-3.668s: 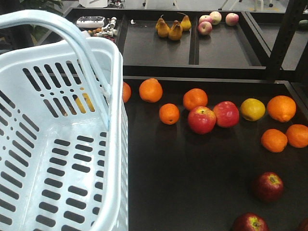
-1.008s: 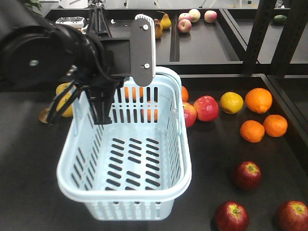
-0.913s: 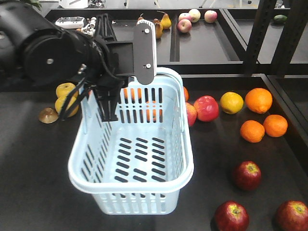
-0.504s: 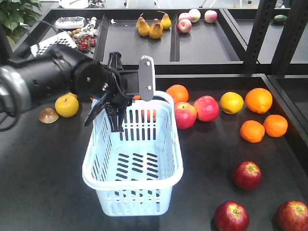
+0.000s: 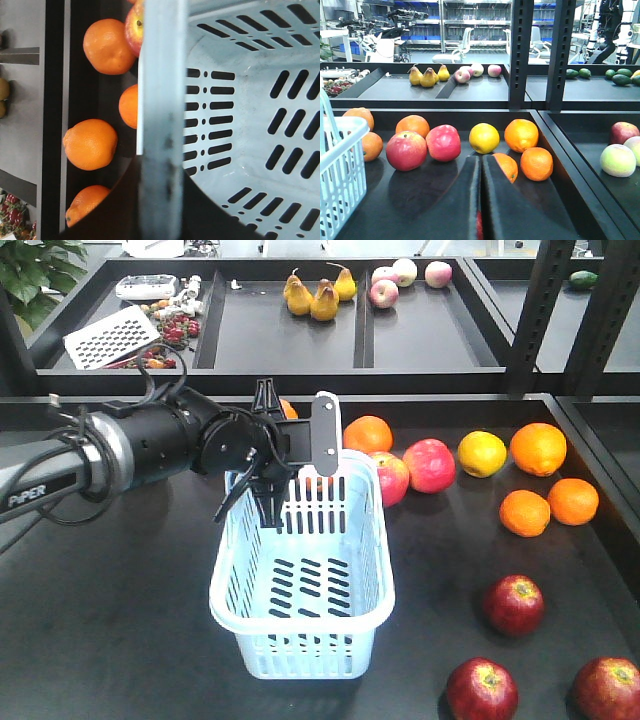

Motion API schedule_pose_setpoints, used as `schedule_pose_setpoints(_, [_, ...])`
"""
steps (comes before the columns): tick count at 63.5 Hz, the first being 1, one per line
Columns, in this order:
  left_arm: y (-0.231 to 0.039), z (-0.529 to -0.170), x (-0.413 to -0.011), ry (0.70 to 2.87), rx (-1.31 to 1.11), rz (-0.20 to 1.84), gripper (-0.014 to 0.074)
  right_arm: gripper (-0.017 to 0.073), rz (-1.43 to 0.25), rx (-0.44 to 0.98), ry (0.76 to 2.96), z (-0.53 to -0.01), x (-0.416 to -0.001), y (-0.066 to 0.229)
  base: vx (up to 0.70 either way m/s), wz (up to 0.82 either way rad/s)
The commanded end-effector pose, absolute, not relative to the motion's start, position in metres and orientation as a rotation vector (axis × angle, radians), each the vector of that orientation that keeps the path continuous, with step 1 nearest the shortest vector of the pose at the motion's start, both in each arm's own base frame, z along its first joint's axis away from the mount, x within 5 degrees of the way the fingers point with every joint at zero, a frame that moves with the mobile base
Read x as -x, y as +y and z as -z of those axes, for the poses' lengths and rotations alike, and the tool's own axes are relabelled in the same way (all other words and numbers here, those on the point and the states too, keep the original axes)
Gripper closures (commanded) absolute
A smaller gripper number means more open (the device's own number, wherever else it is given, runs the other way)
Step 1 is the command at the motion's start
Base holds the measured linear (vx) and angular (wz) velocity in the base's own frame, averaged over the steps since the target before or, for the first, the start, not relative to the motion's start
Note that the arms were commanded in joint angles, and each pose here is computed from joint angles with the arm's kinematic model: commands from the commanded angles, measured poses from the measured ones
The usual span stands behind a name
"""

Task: Pick three apples into basket with both arms
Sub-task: 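Lower the light-blue basket onto the table with the left gripper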

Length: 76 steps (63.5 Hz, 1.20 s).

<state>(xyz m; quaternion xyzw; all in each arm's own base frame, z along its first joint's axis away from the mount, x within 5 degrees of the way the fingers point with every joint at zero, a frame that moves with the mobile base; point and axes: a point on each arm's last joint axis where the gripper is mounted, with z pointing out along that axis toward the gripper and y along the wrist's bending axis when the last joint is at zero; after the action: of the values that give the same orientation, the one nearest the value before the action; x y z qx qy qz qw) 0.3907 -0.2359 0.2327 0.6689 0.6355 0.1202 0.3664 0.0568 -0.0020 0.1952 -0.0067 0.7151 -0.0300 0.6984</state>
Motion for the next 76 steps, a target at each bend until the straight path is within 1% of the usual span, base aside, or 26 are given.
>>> schedule_pose_setpoints(1, [-0.239, -0.271, -0.392, 1.521, -1.588, -0.328, 0.06, 0.0568, 0.078, 0.016, 1.522, -0.199, -0.057, -0.002, 0.0, 0.0])
schedule_pose_setpoints(21, [-0.24, -0.248, -0.394, 1.593, -1.657, -0.31, 0.0595, 0.0568, 0.078, 0.016, 1.522, -0.199, -0.057, -0.002, 0.0, 0.0])
schedule_pose_setpoints(29, [-0.239, -0.247, -0.393, 1.613, -1.675, -0.305, 0.055, 0.0568, 0.078, 0.016, 1.521, -0.199, -0.057, -0.002, 0.0, 0.0])
schedule_pose_setpoints(32, [-0.238, -0.246, -0.393, 1.619, -1.681, -0.305, 0.0512, 0.0568, 0.078, 0.016, 1.521, -0.199, -0.057, -0.002, 0.0, 0.0])
schedule_pose_setpoints(37, [-0.238, -0.245, -0.392, 1.629, -1.69, -0.303, 0.0422, 0.0568, 0.078, 0.016, 1.521, -0.199, -0.057, -0.002, 0.0, 0.0])
schedule_pose_setpoints(45, [-0.237, -0.244, -0.391, 1.645, -1.705, -0.3, 0.0228, 0.0568, 0.078, 0.016, 1.521, -0.199, -0.057, -0.002, 0.0, 0.0])
schedule_pose_setpoints(48, [-0.236, -0.244, -0.39, 1.652, -1.707, -0.297, 0.0133, 0.0568, 0.078, 0.016, 1.521, -0.199, -0.057, -0.002, 0.0, 0.0])
schedule_pose_setpoints(52, [-0.236, -0.247, -0.389, 1.659, -1.698, -0.286, 0.0032, 0.0568, 0.078, 0.016, 1.521, -0.199, -0.057, -0.002, 0.0, 0.0])
schedule_pose_setpoints(59, [-0.236, -0.258, -0.386, 1.657, -1.656, -0.259, -0.0101, 0.0568, 0.078, 0.016, 1.521, -0.199, -0.057, -0.002, 0.0, 0.0])
schedule_pose_setpoints(62, [-0.235, -0.264, -0.384, 1.658, -1.642, -0.249, -0.0134, 0.0568, 0.078, 0.016, 1.52, -0.199, -0.057, -0.002, 0.0, 0.0])
schedule_pose_setpoints(64, [-0.234, -0.268, -0.382, 1.658, -1.638, -0.246, -0.0139, 0.0568, 0.078, 0.016, 1.52, -0.199, -0.057, -0.002, 0.0, 0.0])
schedule_pose_setpoints(76, [-0.225, -0.286, -0.366, 1.734, -1.668, -0.21, -0.0109, 0.0568, 0.078, 0.016, 1.521, -0.199, -0.057, -0.002, 0.0, 0.0])
